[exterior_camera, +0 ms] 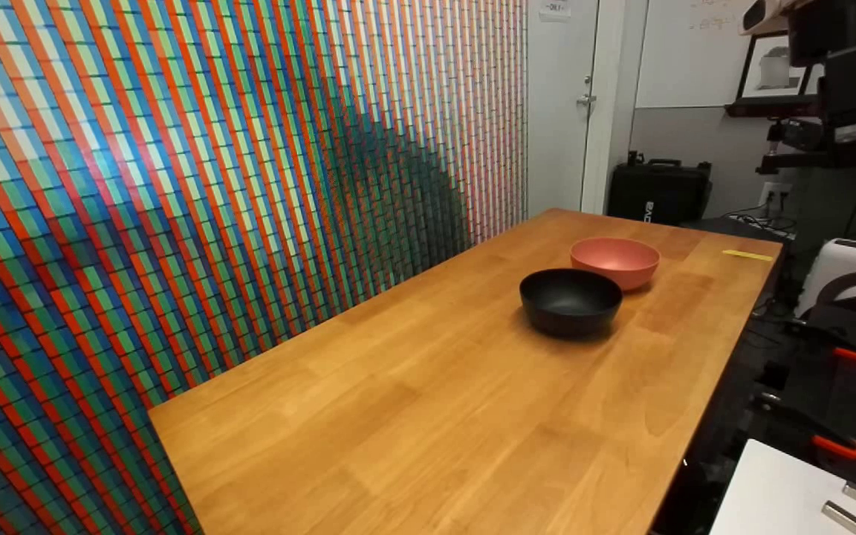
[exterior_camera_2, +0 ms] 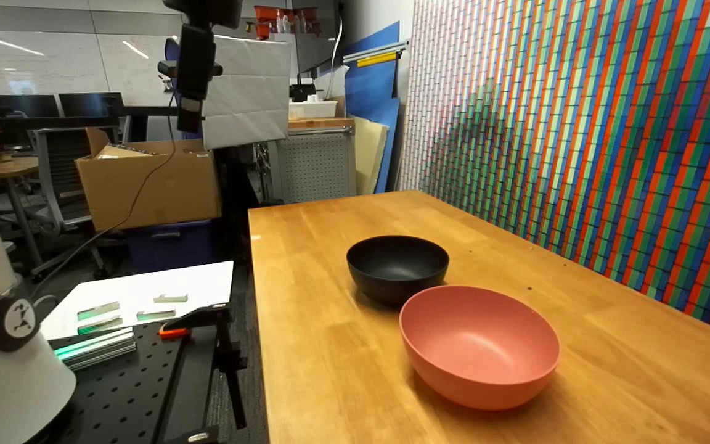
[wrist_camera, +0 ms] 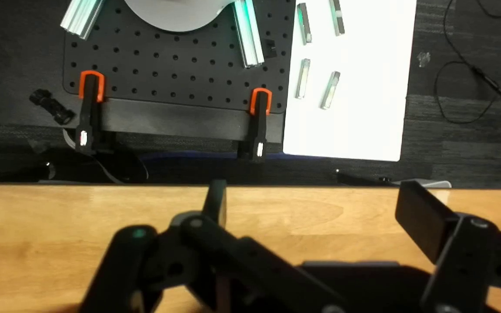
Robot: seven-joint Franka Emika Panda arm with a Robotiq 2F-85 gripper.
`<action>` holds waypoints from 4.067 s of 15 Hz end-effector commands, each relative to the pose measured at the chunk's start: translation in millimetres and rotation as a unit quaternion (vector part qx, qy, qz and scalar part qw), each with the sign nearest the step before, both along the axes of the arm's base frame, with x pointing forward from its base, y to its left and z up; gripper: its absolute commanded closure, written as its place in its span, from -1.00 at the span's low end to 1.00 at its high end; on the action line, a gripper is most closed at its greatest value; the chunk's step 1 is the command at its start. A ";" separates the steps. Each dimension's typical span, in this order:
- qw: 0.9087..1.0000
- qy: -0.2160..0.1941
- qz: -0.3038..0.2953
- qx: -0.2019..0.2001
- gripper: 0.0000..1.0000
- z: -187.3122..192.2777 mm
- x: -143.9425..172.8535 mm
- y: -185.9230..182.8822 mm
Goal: Put the orange bowl in the black bowl
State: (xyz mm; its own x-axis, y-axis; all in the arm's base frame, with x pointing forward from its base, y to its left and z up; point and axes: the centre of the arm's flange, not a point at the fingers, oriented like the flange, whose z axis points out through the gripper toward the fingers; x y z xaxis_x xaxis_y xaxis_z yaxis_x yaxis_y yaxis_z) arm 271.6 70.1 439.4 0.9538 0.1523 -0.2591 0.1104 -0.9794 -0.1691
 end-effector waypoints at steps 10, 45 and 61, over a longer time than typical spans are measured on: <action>0.955 -0.263 -0.097 -0.101 -1.00 17.1 191.7 -49.7; 0.948 -0.129 -0.186 -0.222 0.95 -233.1 298.1 -50.6; 0.970 -0.188 -0.116 -0.098 0.91 -78.0 266.9 40.6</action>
State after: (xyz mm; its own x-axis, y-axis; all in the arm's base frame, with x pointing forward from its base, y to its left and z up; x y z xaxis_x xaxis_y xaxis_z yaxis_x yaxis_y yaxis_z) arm 564.6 85.8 338.9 0.9786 -0.1713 0.1140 -0.1779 -0.9828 0.0502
